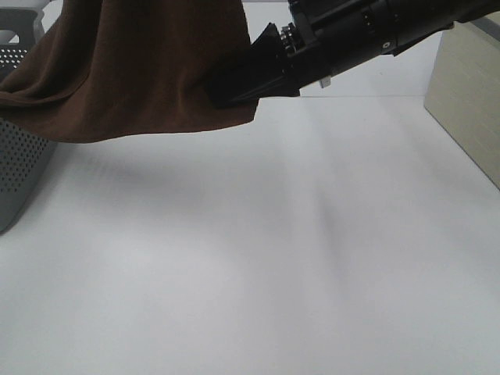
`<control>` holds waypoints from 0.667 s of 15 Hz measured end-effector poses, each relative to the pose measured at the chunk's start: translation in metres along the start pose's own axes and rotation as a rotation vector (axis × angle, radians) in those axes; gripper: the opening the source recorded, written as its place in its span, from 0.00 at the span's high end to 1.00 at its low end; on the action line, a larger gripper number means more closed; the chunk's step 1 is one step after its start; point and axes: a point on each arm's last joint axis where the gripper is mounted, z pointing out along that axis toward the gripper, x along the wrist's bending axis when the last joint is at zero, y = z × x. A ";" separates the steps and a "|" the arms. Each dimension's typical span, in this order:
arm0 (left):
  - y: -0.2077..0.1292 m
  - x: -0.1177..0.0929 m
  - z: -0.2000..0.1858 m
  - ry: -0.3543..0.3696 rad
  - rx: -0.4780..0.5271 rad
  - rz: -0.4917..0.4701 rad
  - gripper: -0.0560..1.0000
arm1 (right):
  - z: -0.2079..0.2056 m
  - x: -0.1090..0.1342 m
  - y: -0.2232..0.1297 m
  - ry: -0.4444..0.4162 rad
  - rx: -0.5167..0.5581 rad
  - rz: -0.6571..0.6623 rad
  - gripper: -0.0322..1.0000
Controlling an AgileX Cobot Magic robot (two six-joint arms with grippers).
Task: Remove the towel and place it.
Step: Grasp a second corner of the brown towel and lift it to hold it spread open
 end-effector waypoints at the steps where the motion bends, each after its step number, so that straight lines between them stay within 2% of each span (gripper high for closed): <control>1: -0.004 -0.004 0.000 -0.041 0.047 -0.094 0.95 | -0.005 -0.005 0.008 -0.073 0.036 0.140 0.96; 2: -0.004 -0.004 0.000 -0.041 0.047 -0.094 0.95 | -0.005 -0.005 0.008 -0.073 0.036 0.140 0.96; 3: -0.007 -0.005 0.000 -0.052 0.078 -0.176 0.95 | -0.016 -0.004 0.024 -0.140 0.122 0.231 0.96; 6: -0.013 -0.001 0.001 -0.025 0.103 -0.231 0.95 | -0.047 0.005 0.057 -0.318 0.270 0.330 0.96; 8: -0.028 0.007 0.006 0.002 0.132 -0.266 0.95 | -0.075 0.009 0.082 -0.540 0.295 0.335 0.96; 10: -0.043 0.018 0.013 0.038 0.110 -0.329 0.95 | -0.104 0.014 0.110 -0.751 0.266 0.247 0.96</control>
